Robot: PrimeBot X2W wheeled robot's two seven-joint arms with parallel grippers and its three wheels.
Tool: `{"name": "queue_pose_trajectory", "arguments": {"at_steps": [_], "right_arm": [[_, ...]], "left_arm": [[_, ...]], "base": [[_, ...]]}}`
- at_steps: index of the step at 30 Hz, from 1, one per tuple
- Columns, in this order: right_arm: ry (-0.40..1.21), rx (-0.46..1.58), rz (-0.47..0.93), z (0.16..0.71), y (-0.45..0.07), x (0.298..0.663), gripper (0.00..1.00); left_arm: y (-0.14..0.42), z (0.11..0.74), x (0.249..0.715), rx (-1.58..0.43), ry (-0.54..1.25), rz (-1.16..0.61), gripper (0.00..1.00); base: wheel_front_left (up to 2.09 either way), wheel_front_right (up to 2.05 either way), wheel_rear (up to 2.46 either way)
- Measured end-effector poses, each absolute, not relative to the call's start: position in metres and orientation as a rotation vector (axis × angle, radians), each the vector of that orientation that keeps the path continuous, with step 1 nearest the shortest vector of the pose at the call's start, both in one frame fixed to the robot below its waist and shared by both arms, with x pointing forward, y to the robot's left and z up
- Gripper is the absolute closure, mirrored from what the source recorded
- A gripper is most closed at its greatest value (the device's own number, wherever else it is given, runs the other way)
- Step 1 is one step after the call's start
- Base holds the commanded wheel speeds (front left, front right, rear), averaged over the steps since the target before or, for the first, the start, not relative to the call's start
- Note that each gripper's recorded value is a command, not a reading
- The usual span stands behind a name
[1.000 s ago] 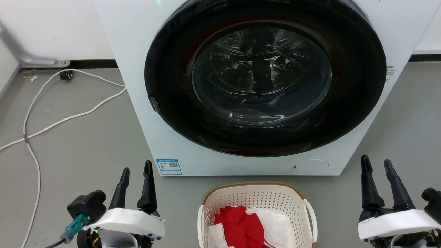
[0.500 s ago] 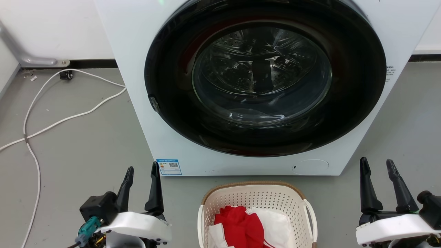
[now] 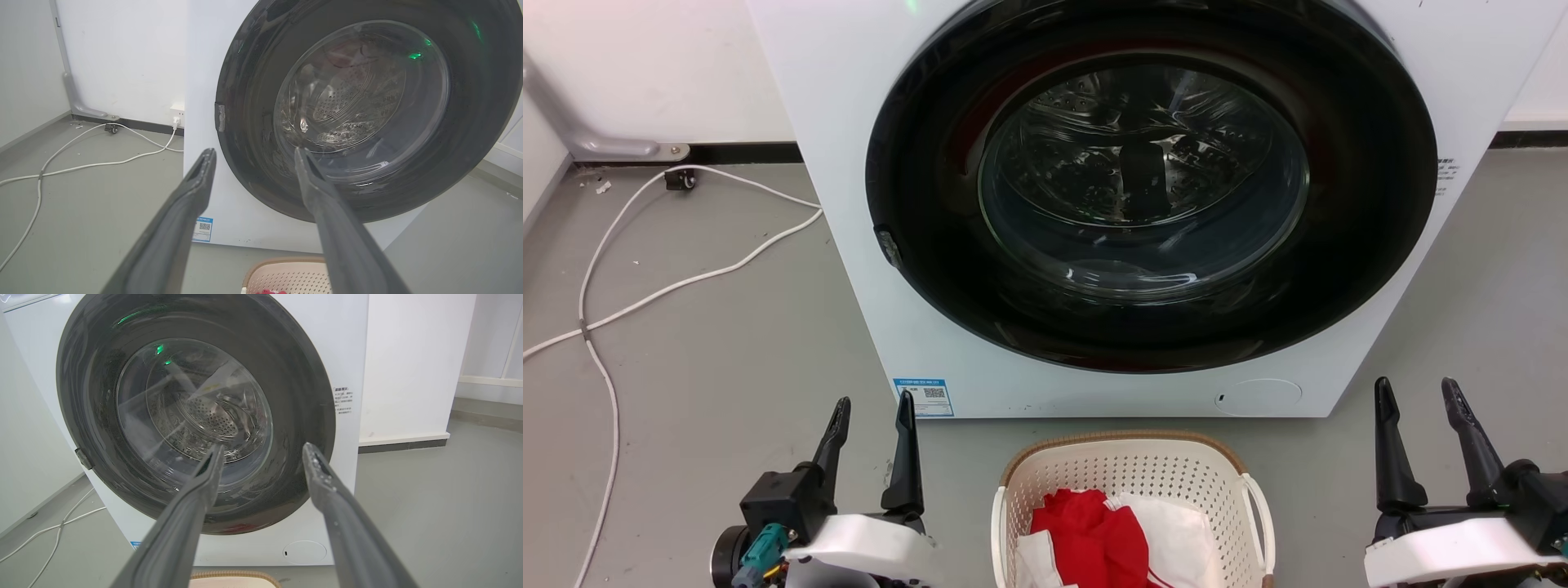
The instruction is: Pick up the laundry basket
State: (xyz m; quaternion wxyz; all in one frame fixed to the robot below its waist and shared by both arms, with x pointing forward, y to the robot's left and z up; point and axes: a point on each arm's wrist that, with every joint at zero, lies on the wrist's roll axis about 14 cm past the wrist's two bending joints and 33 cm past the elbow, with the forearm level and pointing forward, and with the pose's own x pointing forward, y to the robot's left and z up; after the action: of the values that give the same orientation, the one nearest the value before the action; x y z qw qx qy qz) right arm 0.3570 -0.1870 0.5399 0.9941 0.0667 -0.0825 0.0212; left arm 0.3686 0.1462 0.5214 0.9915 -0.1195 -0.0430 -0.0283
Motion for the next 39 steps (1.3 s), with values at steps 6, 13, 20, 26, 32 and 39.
{"name": "queue_pose_trajectory", "arguments": {"at_steps": [6, 13, 20, 26, 32, 39], "right_arm": [[-0.176, 0.104, 0.045, 0.5419, -0.1869, 0.3556, 0.0], [-0.187, 0.073, 0.051, 0.5431, -0.1852, 0.3539, 0.0], [-0.185, 0.042, 0.059, 0.5411, -0.183, 0.352, 0.0], [-0.193, 0.003, 0.069, 0.5412, -0.1803, 0.3512, 0.0], [-0.189, 0.008, 0.069, 0.54, -0.1804, 0.3512, 0.0], [-0.187, 0.017, 0.072, 0.5391, -0.1791, 0.3515, 0.0]], "left_arm": [[0.1426, 0.5232, 0.368, -0.194, -0.1, -0.069, 0.0], [0.1402, 0.5238, 0.3661, -0.145, -0.111, -0.075, 0.0], [0.1386, 0.5247, 0.3644, -0.1, -0.125, -0.08, 0.0], [0.136, 0.5237, 0.3634, -0.052, -0.132, -0.086, 0.0], [0.1371, 0.5203, 0.363, -0.053, -0.122, -0.078, 0.0], [0.1379, 0.5189, 0.3627, -0.058, -0.118, -0.074, 0.0]], "base": [[0.0, 0.0, 0.0], [0.0, 0.0, 0.0], [0.0, 0.0, 0.0], [0.0, 0.0, 0.0], [0.0, 0.0, 0.0], [0.0, 0.0, 0.0]]}}
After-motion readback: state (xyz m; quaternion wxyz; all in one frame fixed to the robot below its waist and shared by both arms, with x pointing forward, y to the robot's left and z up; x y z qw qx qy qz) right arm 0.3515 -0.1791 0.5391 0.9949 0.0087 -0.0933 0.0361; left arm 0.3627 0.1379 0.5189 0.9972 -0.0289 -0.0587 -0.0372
